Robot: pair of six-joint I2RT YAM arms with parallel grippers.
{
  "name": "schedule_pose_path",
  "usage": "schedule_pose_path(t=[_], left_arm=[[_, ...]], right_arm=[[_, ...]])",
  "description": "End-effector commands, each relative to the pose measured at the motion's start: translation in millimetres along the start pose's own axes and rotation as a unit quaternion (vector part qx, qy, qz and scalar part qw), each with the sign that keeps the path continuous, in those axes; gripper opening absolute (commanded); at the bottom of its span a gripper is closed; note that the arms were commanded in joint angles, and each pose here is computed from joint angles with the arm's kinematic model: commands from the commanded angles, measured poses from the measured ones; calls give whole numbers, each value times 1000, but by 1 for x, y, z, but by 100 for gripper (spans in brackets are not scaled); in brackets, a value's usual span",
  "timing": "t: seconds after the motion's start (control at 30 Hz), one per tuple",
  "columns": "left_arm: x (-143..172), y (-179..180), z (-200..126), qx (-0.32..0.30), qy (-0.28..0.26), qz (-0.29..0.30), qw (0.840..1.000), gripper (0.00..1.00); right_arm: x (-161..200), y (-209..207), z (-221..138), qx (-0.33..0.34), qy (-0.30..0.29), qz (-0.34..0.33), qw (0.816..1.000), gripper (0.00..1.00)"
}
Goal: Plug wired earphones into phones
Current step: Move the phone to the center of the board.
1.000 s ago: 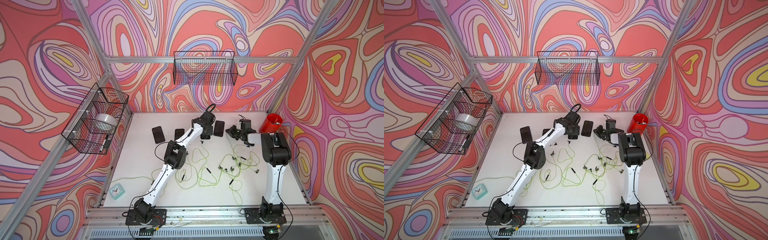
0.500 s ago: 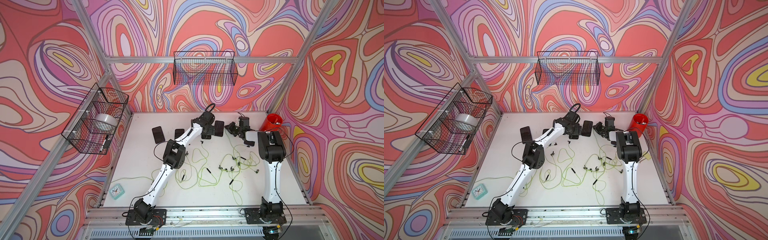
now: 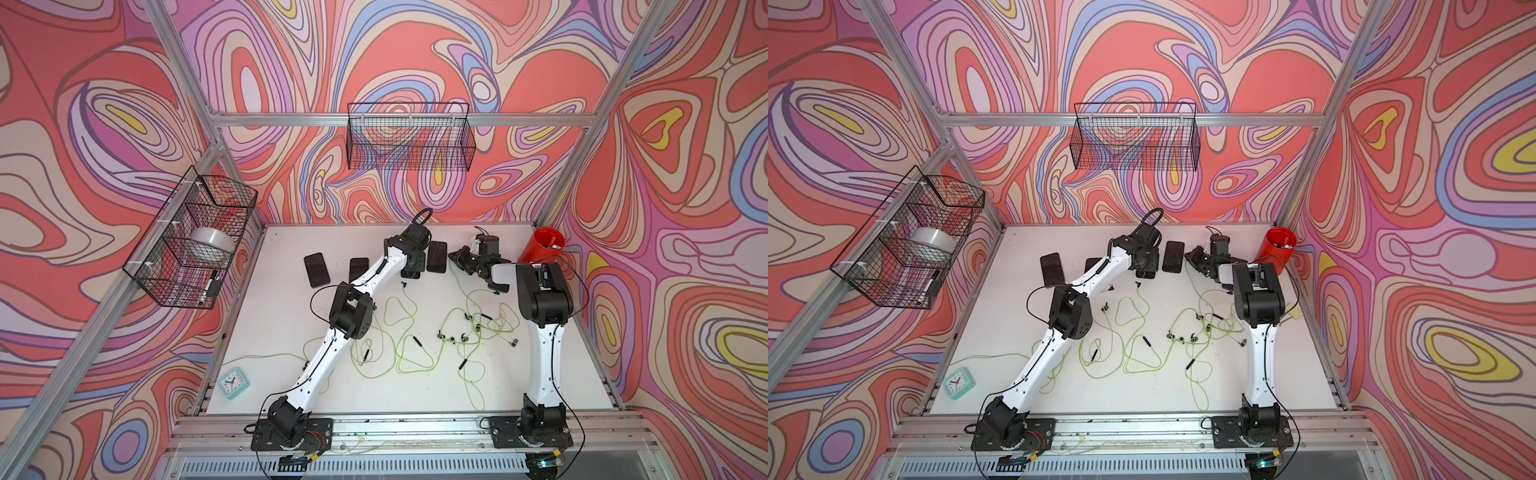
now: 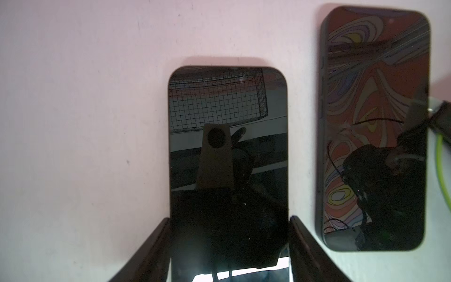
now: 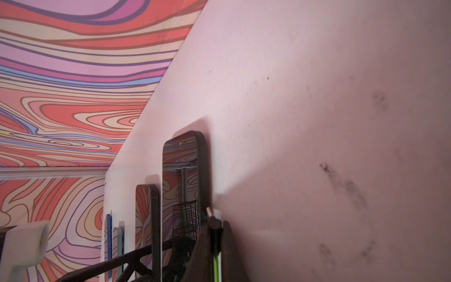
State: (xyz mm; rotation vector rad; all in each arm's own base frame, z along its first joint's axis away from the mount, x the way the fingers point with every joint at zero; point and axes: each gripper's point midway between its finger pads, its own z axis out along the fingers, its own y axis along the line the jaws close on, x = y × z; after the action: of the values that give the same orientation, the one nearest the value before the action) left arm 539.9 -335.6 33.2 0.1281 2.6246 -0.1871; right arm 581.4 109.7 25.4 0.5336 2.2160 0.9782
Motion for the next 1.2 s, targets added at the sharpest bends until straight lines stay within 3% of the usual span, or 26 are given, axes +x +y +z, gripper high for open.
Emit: schedule_pose_path(t=[0.0, 0.17, 0.3, 0.47, 0.67, 0.97, 1.17], left_arm=[[82, 20, 25, -45, 139, 31, 989, 60], [87, 24, 22, -51, 148, 39, 987, 62], [78, 22, 12, -46, 134, 37, 989, 81], [42, 9, -25, 4, 60, 0, 998, 99], [6, 20, -56, 16, 7, -21, 1000, 100], [-14, 45, -44, -43, -17, -16, 999, 100], [-6, 74, -31, -86, 0, -28, 996, 100]], right_arm=[[51, -38, 4, 60, 74, 28, 995, 3], [60, -38, 14, 60, 102, 21, 993, 3], [62, -35, 14, 58, 107, 13, 993, 3], [71, -29, 20, 45, 131, -1, 990, 3], [86, -23, 31, 28, 152, -6, 988, 3], [123, -1, 50, 12, 186, -20, 982, 3], [149, 13, 59, 1, 204, -27, 979, 3]])
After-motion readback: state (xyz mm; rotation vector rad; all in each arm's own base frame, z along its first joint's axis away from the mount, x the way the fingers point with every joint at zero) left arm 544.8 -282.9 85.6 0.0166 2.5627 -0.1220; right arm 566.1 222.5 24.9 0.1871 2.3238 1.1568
